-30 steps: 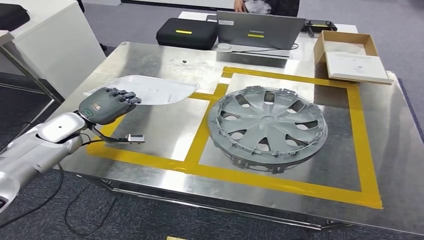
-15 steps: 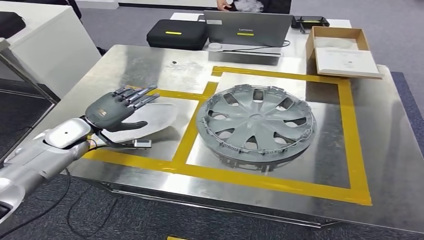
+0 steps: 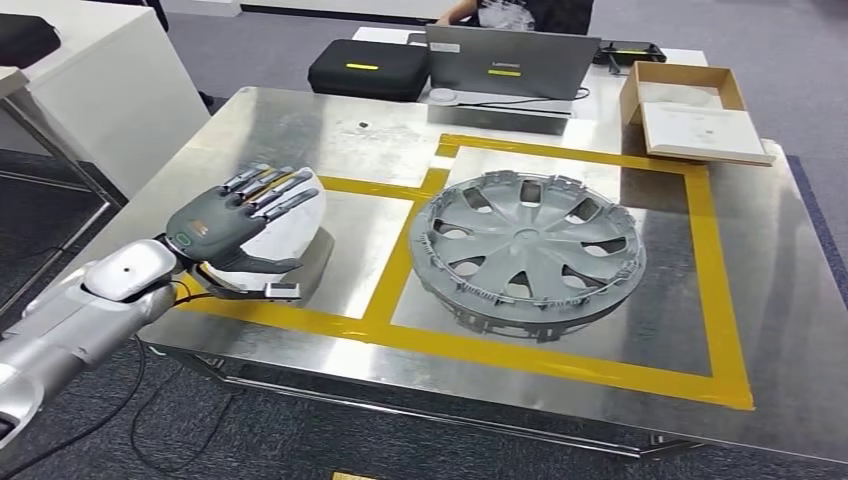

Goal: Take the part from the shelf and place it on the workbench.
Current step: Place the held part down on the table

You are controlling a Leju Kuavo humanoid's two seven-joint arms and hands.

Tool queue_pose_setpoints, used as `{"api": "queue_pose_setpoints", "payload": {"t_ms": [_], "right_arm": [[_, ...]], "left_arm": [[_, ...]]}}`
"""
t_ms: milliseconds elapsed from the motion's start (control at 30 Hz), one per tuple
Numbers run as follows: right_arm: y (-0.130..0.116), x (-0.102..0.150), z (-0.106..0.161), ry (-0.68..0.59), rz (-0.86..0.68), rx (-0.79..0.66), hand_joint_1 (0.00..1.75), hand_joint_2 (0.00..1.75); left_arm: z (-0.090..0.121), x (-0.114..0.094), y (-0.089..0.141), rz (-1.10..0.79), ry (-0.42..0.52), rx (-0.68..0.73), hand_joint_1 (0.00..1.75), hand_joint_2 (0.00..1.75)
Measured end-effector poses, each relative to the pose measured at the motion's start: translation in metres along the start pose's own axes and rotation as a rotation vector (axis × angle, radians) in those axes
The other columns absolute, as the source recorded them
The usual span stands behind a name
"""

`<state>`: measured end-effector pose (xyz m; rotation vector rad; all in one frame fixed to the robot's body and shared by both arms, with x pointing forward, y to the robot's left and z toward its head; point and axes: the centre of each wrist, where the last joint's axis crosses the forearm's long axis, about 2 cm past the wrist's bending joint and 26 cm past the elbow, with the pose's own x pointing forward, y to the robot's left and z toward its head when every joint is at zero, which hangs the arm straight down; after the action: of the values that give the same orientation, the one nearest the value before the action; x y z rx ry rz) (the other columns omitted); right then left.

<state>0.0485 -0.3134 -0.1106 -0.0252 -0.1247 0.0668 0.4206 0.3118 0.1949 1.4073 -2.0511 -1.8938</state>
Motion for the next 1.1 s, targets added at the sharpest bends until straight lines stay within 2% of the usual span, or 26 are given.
{"api": "queue_pose_setpoints", "payload": {"t_ms": [133, 267, 333, 467, 533, 733, 833, 1000, 1100], "right_arm": [[0.0, -0.001, 0.0, -0.002, 0.002, 0.003, 0.0, 0.0], [0.0, 0.001, 0.0, -0.004, 0.001, 0.001, 0.0, 0.0], [0.001, 0.003, 0.0, -0.006, 0.001, 0.0, 0.0, 0.0], [0.004, 0.0, 0.0, -0.001, 0.001, 0.001, 0.0, 0.0], [0.006, 0.0, 0.0, -0.001, 0.002, 0.003, 0.0, 0.0], [0.008, -0.001, 0.0, -0.002, 0.009, 0.006, 0.0, 0.0], [0.03, -0.001, 0.0, -0.01, 0.04, 0.031, 0.0, 0.0], [0.1, 0.004, 0.008, -0.008, 0.108, 0.066, 0.0, 0.0], [0.113, 0.007, 0.01, -0.012, 0.122, 0.095, 0.0, 0.0]], "left_arm": [[-0.004, 0.011, 0.005, 0.007, -0.011, 0.04, 0.0, 0.0], [-0.014, 0.036, 0.017, 0.003, -0.032, 0.123, 0.0, 0.0], [-0.023, 0.057, 0.029, 0.016, -0.037, 0.199, 0.0, 0.0], [-0.035, 0.116, 0.058, 0.119, -0.035, 0.374, 0.0, 0.0], [-0.037, 0.139, 0.071, 0.175, -0.02, 0.444, 0.0, 0.0], [-0.041, 0.169, 0.096, 0.319, 0.022, 0.613, 0.0, 0.0], [-0.045, 0.181, 0.108, 0.368, 0.069, 0.685, 0.0, 0.0], [-0.041, 0.195, 0.118, 0.412, 0.154, 0.711, 0.0, 0.0], [-0.036, 0.209, 0.118, 0.467, 0.194, 0.706, 0.0, 0.0]]}}
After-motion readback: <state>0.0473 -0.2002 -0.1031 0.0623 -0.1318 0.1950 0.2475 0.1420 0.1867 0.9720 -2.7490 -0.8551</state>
